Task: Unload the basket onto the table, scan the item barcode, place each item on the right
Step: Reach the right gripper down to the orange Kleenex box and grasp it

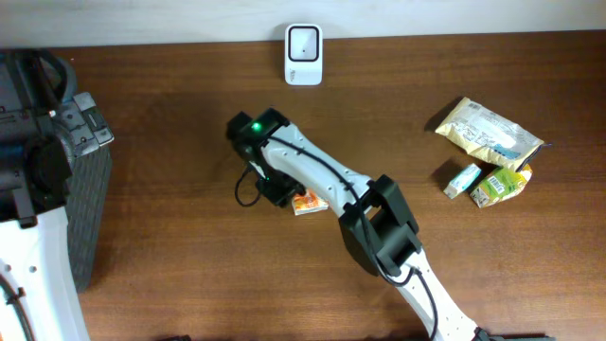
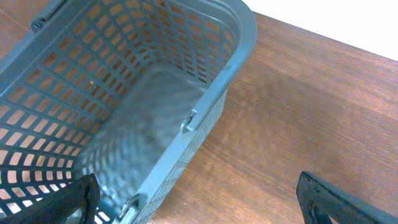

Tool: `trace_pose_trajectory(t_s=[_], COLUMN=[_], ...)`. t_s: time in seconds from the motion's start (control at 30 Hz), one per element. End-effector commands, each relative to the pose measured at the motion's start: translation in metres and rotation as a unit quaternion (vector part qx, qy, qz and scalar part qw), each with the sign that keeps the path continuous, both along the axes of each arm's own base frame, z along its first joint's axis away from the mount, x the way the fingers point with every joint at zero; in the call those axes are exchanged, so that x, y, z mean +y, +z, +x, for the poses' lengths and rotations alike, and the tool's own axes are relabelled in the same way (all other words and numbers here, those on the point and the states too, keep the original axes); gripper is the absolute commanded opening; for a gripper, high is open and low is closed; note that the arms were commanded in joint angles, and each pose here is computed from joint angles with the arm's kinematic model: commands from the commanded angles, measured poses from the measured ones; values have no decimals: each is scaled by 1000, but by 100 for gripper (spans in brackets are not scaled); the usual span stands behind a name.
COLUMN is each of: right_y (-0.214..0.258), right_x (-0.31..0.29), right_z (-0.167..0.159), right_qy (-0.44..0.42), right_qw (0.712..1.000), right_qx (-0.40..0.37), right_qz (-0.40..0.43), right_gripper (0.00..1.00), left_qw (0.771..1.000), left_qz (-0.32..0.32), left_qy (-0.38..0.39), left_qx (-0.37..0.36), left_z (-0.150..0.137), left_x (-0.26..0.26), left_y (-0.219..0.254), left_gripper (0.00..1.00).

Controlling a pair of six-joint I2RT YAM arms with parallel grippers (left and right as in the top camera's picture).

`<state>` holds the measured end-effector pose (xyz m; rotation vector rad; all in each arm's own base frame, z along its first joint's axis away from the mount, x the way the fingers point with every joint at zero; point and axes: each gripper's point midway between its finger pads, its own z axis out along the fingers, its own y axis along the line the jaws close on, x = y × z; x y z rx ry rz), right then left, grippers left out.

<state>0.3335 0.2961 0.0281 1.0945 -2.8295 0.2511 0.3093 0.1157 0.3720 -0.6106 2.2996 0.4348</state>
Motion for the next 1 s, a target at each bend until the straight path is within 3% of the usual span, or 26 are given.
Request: trace_pose_trajectory(t_s=[0.0,0.23,0.33,0.4,0.5,0.57,0.7,0.87,0.97], right_y=[25,18,54,60,57,87,137,66,26], right_x=[-14,-41,-87,-105,-109,-76,-76,-94,-84], right_z=[14,-6,15,30,36,51,61,32,11], right_qy=[5,-114,-164,-208,-255,-267,-349,-415,-425], right_qw=[990,976,922,902,920,946,915,900,891], right_qx=[-112,-121,-249,-282,-228,-184,-97,-10,47], right_qz=[-83,-141,-246,-252,-190,-16,174,134,150], right_gripper=[41,31,39,39,38,38,28,28,26], left_qw=[1000,1000,1000,1000,1000,1000,1000,1000,1000], left_qz=[5,5,5,5,5,5,5,5,5], left_qy=[5,5,5,5,5,5,5,5,5], left_qx=[-4,-5,-5,-4,-4,-4,-4,-4,-4], left_z=[-2,-2,-2,-2,-2,-2,-2,-2,-2], left_x=[3,3,3,3,3,3,3,3,3], left_y=[4,4,4,4,4,4,4,4,4], left_gripper=[99,99,99,99,99,99,99,99,99])
